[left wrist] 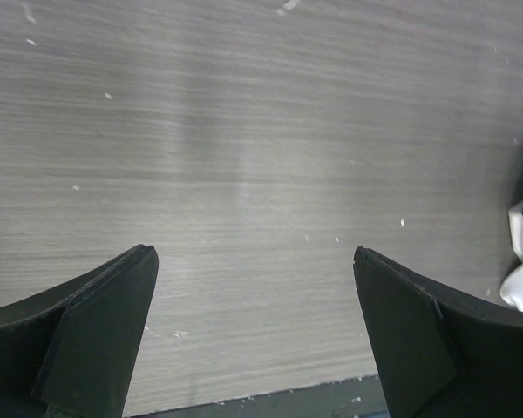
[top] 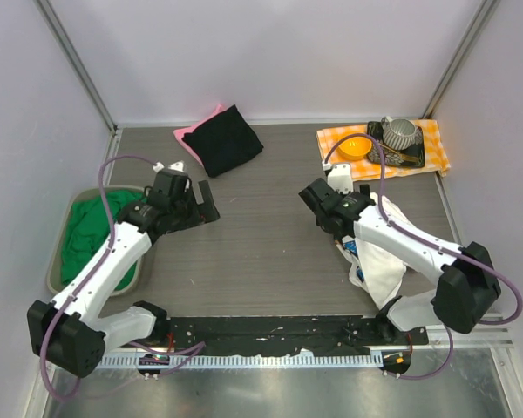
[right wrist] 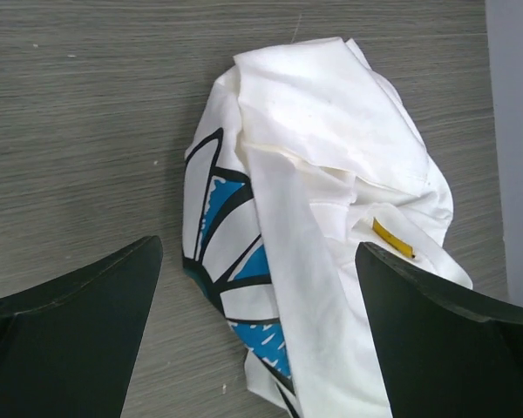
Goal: Fold and stack the t-shirts
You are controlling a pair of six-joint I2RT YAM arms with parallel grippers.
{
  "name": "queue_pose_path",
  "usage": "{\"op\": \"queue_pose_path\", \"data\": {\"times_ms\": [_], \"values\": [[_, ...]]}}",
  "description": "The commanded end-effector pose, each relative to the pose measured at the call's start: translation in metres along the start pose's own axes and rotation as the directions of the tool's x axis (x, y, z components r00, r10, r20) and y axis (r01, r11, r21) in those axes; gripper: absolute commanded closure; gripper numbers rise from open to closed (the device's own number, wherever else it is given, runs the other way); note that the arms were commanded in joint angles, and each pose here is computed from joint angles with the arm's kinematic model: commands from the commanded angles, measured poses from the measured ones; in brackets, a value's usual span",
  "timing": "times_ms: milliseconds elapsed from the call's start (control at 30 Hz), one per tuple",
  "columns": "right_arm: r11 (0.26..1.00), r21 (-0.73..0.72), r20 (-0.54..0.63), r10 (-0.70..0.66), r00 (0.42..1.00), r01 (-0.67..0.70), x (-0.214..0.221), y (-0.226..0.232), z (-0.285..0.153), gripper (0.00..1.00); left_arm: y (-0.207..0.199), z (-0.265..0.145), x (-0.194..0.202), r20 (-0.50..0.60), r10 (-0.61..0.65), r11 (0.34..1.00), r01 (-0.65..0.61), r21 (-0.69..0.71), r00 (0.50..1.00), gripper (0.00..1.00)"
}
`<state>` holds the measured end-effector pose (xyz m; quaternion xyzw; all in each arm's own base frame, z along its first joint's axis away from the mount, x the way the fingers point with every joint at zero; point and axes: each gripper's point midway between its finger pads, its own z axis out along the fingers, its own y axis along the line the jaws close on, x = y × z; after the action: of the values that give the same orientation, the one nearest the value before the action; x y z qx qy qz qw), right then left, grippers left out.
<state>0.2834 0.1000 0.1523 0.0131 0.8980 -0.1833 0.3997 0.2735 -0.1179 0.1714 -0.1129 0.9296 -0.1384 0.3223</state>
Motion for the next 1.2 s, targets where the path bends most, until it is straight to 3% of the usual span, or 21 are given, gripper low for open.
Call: {"op": "queue_pose_path", "data": {"times_ms": [0,200,300,333,400,500,533,667,833,1033,1067,1167], "values": [[0.992,0.108,-0.030,-0.066,0.997,0.069,0.003,-0.016,0.018,0.00,-0.028,-0.007,0.014,0.029,0.013,0.996,-0.015,0.091,1.000,0.00],[0.981,0.187,-0.094,-0.029,0.995,0.046,0.004,-0.027,0.050,0.09,-0.036,0.000,0.038,0.005,0.056,0.988,-0.056,0.140,0.998,0.00],[0.979,0.203,-0.108,0.027,0.994,-0.004,0.003,-0.034,0.062,0.23,-0.029,0.003,0.044,0.003,0.078,0.989,-0.078,0.129,0.997,0.00],[0.978,0.207,-0.111,0.036,0.993,-0.013,0.003,-0.035,0.065,0.33,-0.027,0.005,0.048,-0.005,0.086,0.988,-0.085,0.131,0.996,0.00],[0.978,0.206,-0.127,0.045,0.991,-0.018,0.005,-0.035,0.070,0.44,-0.026,0.005,0.049,-0.005,0.098,0.986,-0.097,0.133,0.995,0.00],[0.981,0.191,-0.143,0.054,0.988,-0.026,0.008,-0.028,0.073,0.69,-0.024,0.004,0.048,0.002,0.114,0.986,-0.114,0.126,0.993,0.00],[0.981,0.188,-0.145,0.067,0.987,-0.039,0.008,-0.027,0.073,0.99,-0.024,0.003,0.048,0.004,0.116,0.985,-0.115,0.126,0.993,0.00],[0.985,0.147,-0.139,0.105,0.985,-0.085,0.005,-0.019,0.065,0.99,-0.027,0.001,0.044,0.016,0.113,0.984,-0.114,0.135,0.993,0.00],[0.996,0.007,-0.027,0.086,0.996,-0.086,-0.047,0.023,0.023,0.99,-0.026,0.003,0.043,0.015,0.111,0.986,-0.112,0.120,0.994,0.00],[0.953,-0.302,0.141,0.075,0.987,-0.029,-0.156,0.103,-0.082,0.99,-0.019,0.007,0.041,0.020,0.109,0.991,-0.110,0.079,0.994,0.00],[0.923,-0.381,0.196,0.140,0.971,-0.056,-0.193,0.102,-0.123,0.99,-0.019,0.008,0.041,0.018,0.108,0.991,-0.109,0.074,0.994,0.00],[0.886,-0.459,0.286,0.214,0.934,-0.063,-0.250,0.087,-0.184,0.99,-0.017,0.007,0.040,0.025,0.101,0.993,-0.102,0.065,0.995,0.00]]}}
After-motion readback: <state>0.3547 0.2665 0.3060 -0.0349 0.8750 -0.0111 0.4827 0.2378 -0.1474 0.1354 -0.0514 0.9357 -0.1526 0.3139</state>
